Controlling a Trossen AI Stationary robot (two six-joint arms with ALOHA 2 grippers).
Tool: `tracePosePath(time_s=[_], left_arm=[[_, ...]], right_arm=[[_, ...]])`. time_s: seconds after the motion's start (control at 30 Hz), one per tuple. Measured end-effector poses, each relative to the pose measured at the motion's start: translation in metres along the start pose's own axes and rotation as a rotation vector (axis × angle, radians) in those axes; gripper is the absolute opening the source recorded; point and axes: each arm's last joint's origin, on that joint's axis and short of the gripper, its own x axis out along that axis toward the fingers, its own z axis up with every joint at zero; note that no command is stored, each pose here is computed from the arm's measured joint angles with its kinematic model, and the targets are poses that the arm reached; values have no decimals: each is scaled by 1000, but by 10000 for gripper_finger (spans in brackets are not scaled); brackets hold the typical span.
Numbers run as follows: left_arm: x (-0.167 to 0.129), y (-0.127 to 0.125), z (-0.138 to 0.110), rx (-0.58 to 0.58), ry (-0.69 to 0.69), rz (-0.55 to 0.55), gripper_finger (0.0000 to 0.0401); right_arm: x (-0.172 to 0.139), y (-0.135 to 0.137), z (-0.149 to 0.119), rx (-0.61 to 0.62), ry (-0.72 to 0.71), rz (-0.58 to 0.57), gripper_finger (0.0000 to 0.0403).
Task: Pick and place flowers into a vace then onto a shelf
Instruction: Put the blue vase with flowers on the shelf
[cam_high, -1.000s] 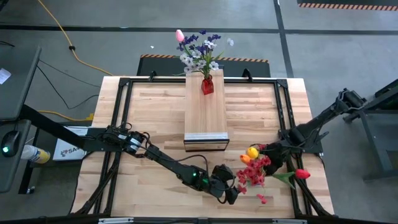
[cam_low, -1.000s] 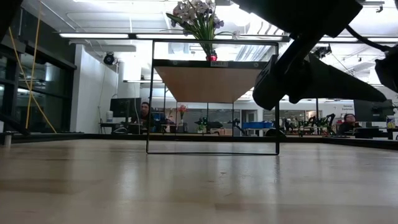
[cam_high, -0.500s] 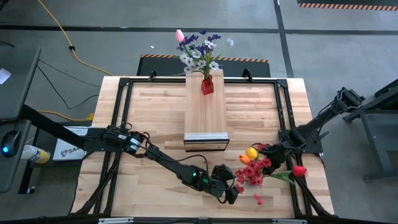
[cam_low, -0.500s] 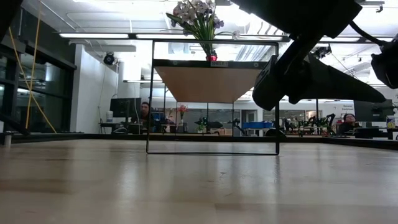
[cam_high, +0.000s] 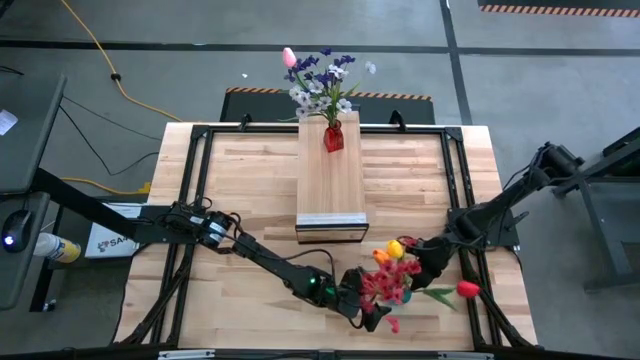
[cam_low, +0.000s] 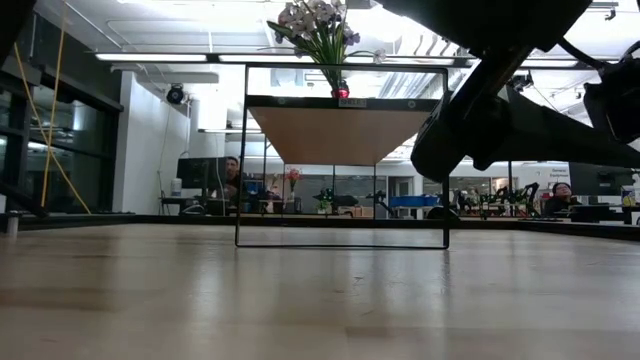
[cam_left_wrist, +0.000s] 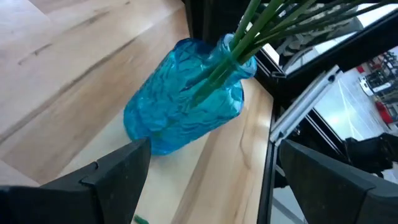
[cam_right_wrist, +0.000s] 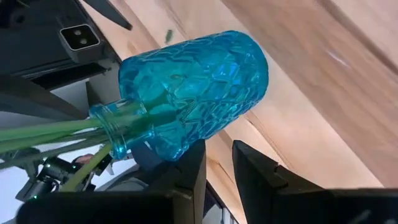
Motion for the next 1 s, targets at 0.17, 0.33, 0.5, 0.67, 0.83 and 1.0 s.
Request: tracePosePath(time_s=[0.17,0.33,0.5,0.67,0.83,1.0], left_arm=[[0,0,0,0,6,-2,385],[0,4,-3,-1,44,30,385],[-1,8,-9,-41,156,44,385],[-5,7,-18,14,226,44,385],[-11,2,-28,-11,206,71,385],[-18,-5,-40,-64,218,78,385]], right_arm=[[5,2,5,-38,-7,15,71],[4,2,12,-66,-37,27,71],[3,2,12,-102,-17,30,71],[4,2,7,-177,53,25,71],[5,1,5,-197,62,18,71],[1,-1,5,-240,53,4,71]])
